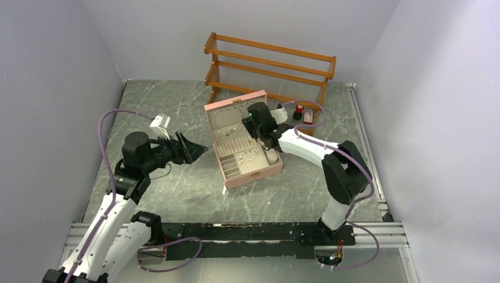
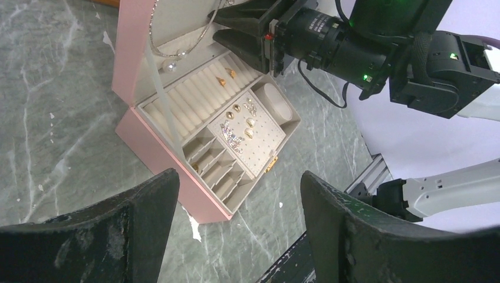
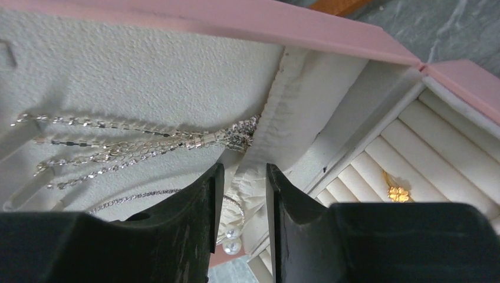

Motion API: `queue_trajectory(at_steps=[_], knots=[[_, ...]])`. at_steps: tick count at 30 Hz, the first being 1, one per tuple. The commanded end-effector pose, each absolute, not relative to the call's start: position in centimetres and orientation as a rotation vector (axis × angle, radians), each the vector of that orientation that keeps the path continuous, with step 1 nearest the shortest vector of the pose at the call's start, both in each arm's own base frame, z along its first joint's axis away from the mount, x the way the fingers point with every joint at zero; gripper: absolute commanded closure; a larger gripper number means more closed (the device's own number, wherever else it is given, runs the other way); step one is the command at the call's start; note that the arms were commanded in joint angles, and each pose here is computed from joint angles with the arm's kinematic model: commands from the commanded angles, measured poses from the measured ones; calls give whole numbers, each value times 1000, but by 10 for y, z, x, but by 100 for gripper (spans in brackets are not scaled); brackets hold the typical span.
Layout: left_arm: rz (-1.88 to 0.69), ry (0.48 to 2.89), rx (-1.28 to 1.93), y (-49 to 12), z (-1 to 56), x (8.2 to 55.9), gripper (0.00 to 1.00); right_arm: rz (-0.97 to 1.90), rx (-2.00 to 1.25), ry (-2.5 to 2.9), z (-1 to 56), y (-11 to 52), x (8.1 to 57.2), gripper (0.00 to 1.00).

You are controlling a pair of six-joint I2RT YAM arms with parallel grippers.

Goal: Organize the mixed jewelry

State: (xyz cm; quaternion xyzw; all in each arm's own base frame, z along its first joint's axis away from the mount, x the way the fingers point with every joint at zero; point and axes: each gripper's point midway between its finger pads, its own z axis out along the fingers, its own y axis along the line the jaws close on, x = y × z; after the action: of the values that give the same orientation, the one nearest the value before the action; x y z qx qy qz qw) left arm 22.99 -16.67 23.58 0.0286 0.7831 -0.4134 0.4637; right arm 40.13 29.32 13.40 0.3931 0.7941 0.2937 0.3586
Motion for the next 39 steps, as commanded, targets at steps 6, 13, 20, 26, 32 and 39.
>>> queue_trajectory(at_steps=[6,13,20,26,32,39], knots=[[-1004,1888,131,-170,260,235,24,771,1074,2090,124,308,405,67],[-935,1894,157,-171,266,249,27,799,1083,2131,111,314,400,70],[-793,1922,237,-194,258,271,32,873,1085,2180,97,326,392,73],[-718,1917,323,-233,261,288,37,917,1063,2201,91,327,381,84],[-527,1935,422,-271,253,313,44,962,1024,2199,94,324,372,93],[-315,1970,403,-286,226,340,50,999,951,2212,93,324,363,96]])
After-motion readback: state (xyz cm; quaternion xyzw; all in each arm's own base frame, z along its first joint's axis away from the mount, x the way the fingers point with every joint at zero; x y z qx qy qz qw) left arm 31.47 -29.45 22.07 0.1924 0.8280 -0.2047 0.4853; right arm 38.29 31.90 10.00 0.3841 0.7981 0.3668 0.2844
